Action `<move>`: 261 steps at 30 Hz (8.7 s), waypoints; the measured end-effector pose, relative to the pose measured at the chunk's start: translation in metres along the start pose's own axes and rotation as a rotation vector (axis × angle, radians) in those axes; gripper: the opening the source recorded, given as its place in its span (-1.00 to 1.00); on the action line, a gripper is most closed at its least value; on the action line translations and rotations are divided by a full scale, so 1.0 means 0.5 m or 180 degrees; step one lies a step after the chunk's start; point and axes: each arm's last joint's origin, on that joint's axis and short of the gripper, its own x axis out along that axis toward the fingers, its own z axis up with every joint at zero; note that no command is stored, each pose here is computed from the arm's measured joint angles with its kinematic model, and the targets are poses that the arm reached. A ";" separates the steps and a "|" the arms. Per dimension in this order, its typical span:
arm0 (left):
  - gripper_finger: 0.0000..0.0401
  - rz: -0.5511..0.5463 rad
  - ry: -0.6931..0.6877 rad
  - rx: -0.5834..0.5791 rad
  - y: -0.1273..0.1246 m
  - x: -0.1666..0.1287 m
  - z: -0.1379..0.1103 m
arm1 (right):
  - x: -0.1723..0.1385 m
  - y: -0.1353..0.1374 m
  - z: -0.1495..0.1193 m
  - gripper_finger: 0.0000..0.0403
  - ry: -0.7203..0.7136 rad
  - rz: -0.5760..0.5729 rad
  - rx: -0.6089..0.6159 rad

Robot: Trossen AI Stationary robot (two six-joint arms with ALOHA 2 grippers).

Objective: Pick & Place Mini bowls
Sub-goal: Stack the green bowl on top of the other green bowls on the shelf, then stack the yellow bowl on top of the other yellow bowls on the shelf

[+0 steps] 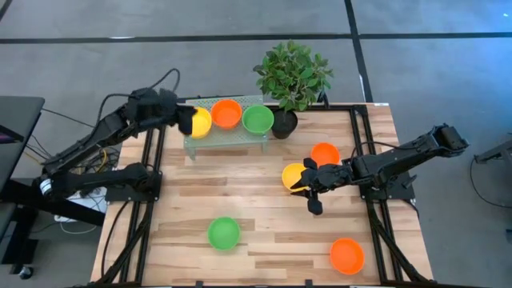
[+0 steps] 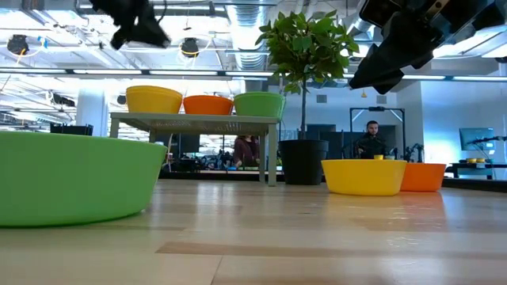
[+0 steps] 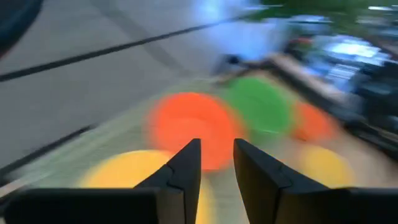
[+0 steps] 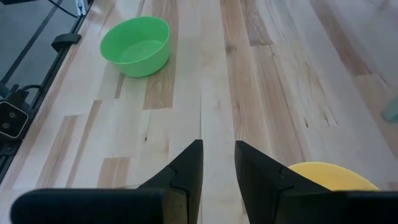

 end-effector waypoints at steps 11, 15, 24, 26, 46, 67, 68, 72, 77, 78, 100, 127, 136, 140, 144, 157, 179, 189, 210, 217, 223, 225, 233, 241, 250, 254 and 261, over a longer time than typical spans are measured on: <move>-0.55 -0.1719 0.0584 0.0525 -0.154 0.001 -0.106 | 0.000 0.002 0.007 -0.56 -0.0116 0.0036 0.0156; -0.55 -0.2209 0.0780 0.0778 -0.210 0.001 -0.165 | 0.000 0.003 0.012 -0.56 -0.0207 0.0013 0.0242; -0.55 -0.2157 0.0686 0.1174 -0.285 -0.003 -0.262 | 0.061 0.019 0.044 -0.56 -0.0934 0.0090 -0.0339; -0.55 -0.2071 0.0642 0.1216 -0.291 -0.002 -0.273 | 0.080 0.026 0.053 -0.56 -0.1205 0.0143 -0.0482; -0.49 -0.2168 0.1365 0.1158 -0.331 0.035 -0.347 | 0.226 0.123 0.118 -0.56 -0.0584 0.0719 -0.1129; -0.27 -0.1373 0.2222 0.1166 -0.333 0.103 -0.457 | 0.226 0.150 0.106 -0.06 -0.0469 0.0839 -0.1222; -0.27 -0.1335 0.2218 0.1186 -0.331 0.103 -0.457 | 0.227 0.153 0.104 -0.04 -0.0460 0.0850 -0.1231; -0.27 -0.1336 0.2211 0.1186 -0.331 0.103 -0.457 | 0.234 0.161 0.098 -0.02 -0.0481 0.0879 -0.1243; -0.28 -0.1371 0.2265 0.1177 -0.330 0.103 -0.460 | 0.249 0.171 0.092 -0.06 -0.0605 0.0924 -0.1243; -0.29 -0.1361 0.2272 0.1182 -0.327 0.103 -0.463 | 0.257 0.172 0.088 -0.08 -0.0614 0.0935 -0.1241; -0.95 -0.1142 0.1908 0.0881 -0.324 0.130 -0.422 | 0.369 0.181 0.148 -0.19 -0.0039 0.0731 -0.1795; -0.73 -0.1124 0.1934 0.0255 -0.301 0.177 -0.379 | 0.377 0.136 0.138 -0.97 0.0327 0.0555 -0.1678; -0.54 -0.1363 0.1349 0.0422 -0.305 0.149 -0.327 | 0.375 0.144 0.129 -0.98 0.0471 0.0489 -0.1162; -0.54 -0.1448 0.0882 0.0509 -0.293 0.106 -0.277 | 0.372 0.153 0.124 -0.95 0.0487 0.0261 -0.1048; -0.54 -0.1567 0.0447 0.0540 -0.278 0.055 -0.234 | 0.349 0.159 0.118 -0.98 0.0701 -0.0102 -0.1179; -0.54 -0.1626 0.0093 0.0580 -0.266 0.015 -0.207 | 0.139 0.053 0.297 -0.95 0.0373 -0.1108 -0.1453; -0.54 -0.1532 0.0062 0.0742 -0.269 0.023 -0.212 | 0.129 -0.238 0.338 -0.99 0.0376 -0.1482 -0.1010; -0.54 -0.1532 0.0061 0.0740 -0.269 0.023 -0.212 | 0.134 -0.248 0.331 -0.88 0.0443 -0.1370 -0.1054; -0.54 -0.1532 0.0063 0.0741 -0.269 0.023 -0.213 | 0.132 -0.192 0.349 -0.59 0.0430 -0.1201 -0.1173; -0.54 -0.1531 0.0064 0.0742 -0.269 0.023 -0.213 | 0.088 -0.075 0.399 -0.59 0.0487 -0.0842 -0.1388; -0.54 -0.1537 0.0064 0.0743 -0.269 0.023 -0.213 | 0.028 0.011 0.389 -0.59 0.0847 -0.0747 -0.1326; -0.54 -0.1541 0.0058 0.0738 -0.270 0.023 -0.213 | 0.012 0.027 0.369 -0.59 0.0986 -0.0709 -0.1202; -0.54 -0.1623 0.0003 0.0711 -0.283 0.025 -0.216 | -0.012 0.033 0.216 -0.59 0.1086 -0.0890 -0.0751; -0.54 -0.2008 -0.0116 0.1020 -0.338 0.067 -0.244 | -0.009 -0.012 0.035 -0.59 0.0783 -0.0951 -0.0007; -0.54 -0.2381 -0.0254 0.1280 -0.364 0.150 -0.267 | 0.021 -0.029 -0.053 -0.59 0.0824 -0.0939 0.0320; -0.54 -0.2630 -0.0189 0.1248 -0.362 0.199 -0.275 | 0.023 -0.025 -0.050 -0.59 0.0777 -0.0793 0.0362; -0.54 -0.2563 -0.0101 0.1241 -0.370 0.252 -0.273 | 0.031 -0.010 -0.052 -0.59 0.0797 -0.0559 0.0342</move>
